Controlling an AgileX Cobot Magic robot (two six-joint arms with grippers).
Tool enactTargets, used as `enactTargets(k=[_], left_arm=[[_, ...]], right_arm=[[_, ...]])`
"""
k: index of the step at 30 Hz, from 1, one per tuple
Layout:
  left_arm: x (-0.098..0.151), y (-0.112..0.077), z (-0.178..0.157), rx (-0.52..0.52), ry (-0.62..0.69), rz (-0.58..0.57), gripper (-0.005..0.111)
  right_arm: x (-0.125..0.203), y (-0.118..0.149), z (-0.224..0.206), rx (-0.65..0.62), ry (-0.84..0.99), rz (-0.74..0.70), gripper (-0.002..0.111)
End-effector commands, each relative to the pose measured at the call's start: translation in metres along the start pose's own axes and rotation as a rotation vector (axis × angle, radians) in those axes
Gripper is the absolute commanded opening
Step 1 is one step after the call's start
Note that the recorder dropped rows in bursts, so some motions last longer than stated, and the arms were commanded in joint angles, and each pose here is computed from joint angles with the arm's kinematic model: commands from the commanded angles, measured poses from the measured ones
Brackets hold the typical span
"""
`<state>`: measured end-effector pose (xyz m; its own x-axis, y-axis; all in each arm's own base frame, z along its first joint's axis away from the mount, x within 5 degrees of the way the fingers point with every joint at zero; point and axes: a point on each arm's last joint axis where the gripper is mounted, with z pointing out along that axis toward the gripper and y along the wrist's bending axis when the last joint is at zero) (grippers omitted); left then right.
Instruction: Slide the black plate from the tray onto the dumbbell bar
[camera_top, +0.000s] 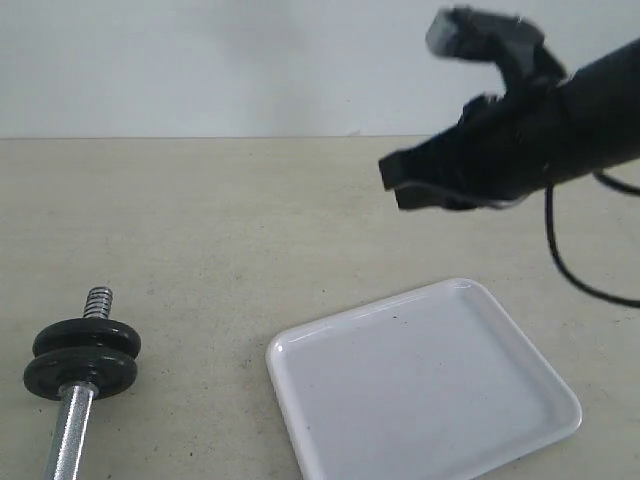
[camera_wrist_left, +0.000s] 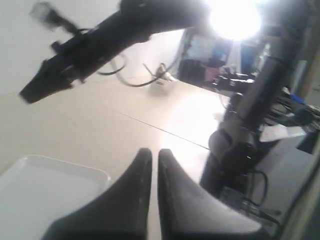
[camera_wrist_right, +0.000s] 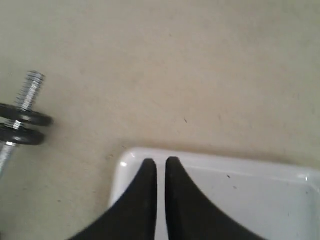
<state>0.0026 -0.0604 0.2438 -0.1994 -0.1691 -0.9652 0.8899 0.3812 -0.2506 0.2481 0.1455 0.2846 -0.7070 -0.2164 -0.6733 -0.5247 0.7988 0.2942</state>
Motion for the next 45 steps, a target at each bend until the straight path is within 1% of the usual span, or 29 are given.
enactTargets(k=[1, 4, 7, 12, 13, 15, 18, 20, 23, 27, 30, 34, 45], left_arm=[[0.000, 0.018, -0.001, -0.169, -0.081, -0.028, 0.004], [-0.001, 0.027, -0.003, -0.255, -0.118, -0.032, 0.004], [0.004, 0.037, -0.004, -0.342, -0.138, -0.041, 0.004], [0.018, 0.055, -0.009, -0.495, -0.158, -0.056, 0.004], [0.016, 0.057, -0.010, -0.523, -0.173, -0.055, 0.004], [0.014, 0.061, -0.013, -0.568, -0.197, -0.052, 0.004], [0.014, 0.062, -0.014, -0.590, -0.209, -0.050, 0.004], [0.013, 0.063, -0.014, -0.597, -0.211, -0.044, 0.004], [0.013, 0.063, -0.014, -0.594, -0.206, -0.036, 0.004], [0.013, 0.062, -0.014, -0.594, -0.206, -0.036, 0.004], [0.013, 0.063, -0.014, -0.596, -0.207, -0.035, 0.004], [0.013, 0.063, -0.014, -0.596, -0.207, -0.035, 0.004], [0.013, 0.063, -0.014, -0.594, -0.206, -0.036, 0.004]], right_arm=[[-0.020, 0.031, -0.072, -0.064, -0.160, -0.124, 0.003], [-0.019, 0.051, -0.126, -0.105, -0.292, -0.178, 0.003], [-0.002, 0.069, -0.174, -0.151, -0.402, -0.242, 0.003], [0.042, 0.096, -0.248, -0.241, -0.589, -0.375, 0.003], [0.050, 0.100, -0.258, -0.257, -0.620, -0.390, 0.003], [0.071, 0.107, -0.282, -0.272, -0.691, -0.429, 0.003], [0.102, 0.114, -0.307, -0.295, -0.765, -0.476, 0.003], [0.123, 0.118, -0.319, -0.323, -0.775, -0.491, 0.003], [0.150, 0.122, -0.327, -0.359, -0.739, -0.518, 0.003], [0.178, 0.124, -0.334, -0.389, -0.694, -0.551, 0.003], [0.192, 0.125, -0.335, -0.405, -0.657, -0.558, 0.003], [0.200, 0.125, -0.337, -0.411, -0.651, -0.550, 0.003], [0.200, 0.125, -0.337, -0.421, -0.639, -0.504, 0.003]])
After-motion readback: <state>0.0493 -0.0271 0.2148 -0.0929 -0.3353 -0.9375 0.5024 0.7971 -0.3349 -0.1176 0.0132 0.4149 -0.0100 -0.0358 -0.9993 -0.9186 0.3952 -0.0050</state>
